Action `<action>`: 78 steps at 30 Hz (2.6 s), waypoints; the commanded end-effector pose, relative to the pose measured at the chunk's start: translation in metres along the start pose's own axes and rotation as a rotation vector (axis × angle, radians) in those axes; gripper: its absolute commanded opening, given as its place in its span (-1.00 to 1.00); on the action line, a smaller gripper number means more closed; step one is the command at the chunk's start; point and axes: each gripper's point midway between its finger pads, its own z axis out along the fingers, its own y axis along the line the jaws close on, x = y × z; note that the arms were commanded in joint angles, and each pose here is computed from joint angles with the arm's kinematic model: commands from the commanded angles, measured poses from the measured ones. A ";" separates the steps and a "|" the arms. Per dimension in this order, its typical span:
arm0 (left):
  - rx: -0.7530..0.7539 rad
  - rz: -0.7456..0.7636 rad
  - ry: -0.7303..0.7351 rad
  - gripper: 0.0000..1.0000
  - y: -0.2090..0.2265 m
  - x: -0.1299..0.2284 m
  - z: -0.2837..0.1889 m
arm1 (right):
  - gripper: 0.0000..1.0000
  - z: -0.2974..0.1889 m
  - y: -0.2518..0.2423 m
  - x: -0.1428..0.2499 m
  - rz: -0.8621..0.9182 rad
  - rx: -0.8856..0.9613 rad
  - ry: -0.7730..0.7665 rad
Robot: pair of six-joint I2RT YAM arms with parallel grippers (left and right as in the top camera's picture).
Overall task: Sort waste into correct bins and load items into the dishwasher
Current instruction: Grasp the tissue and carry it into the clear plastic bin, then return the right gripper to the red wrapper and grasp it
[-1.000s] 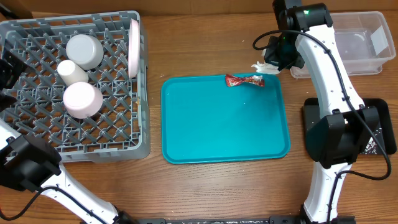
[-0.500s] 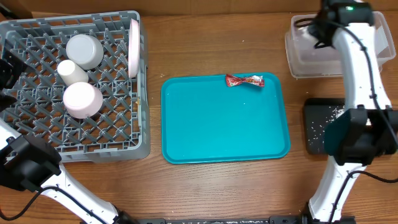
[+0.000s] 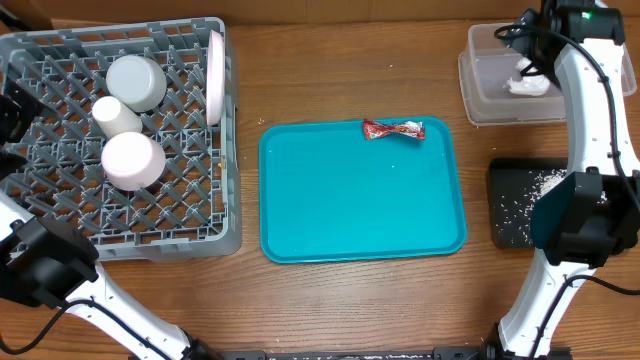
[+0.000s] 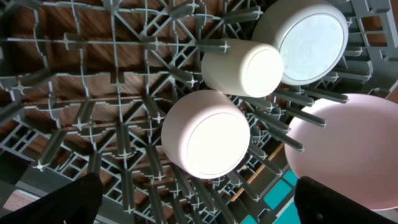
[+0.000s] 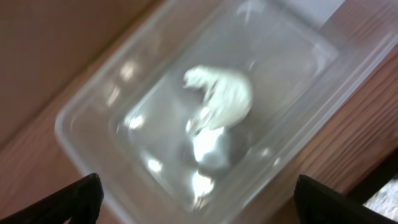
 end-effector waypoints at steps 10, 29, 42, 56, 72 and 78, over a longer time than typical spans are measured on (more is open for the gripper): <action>-0.006 0.003 -0.015 1.00 -0.003 0.002 -0.007 | 0.25 -0.038 0.056 0.119 -0.108 -0.293 0.507; -0.006 0.003 -0.015 1.00 -0.003 0.002 -0.007 | 0.46 -0.009 0.089 0.229 0.276 0.021 0.535; -0.006 0.003 -0.015 1.00 -0.003 0.002 -0.007 | 0.40 0.034 0.103 0.255 0.400 -0.041 0.527; -0.006 0.003 -0.015 1.00 -0.003 0.002 -0.007 | 0.18 0.051 0.112 0.251 0.428 -0.087 0.435; -0.006 0.003 -0.015 1.00 -0.003 0.002 -0.007 | -0.92 0.039 0.114 0.250 0.328 -0.137 0.471; -0.006 0.003 -0.015 1.00 -0.003 0.002 -0.007 | -0.92 -0.016 0.134 0.191 0.223 -0.361 0.412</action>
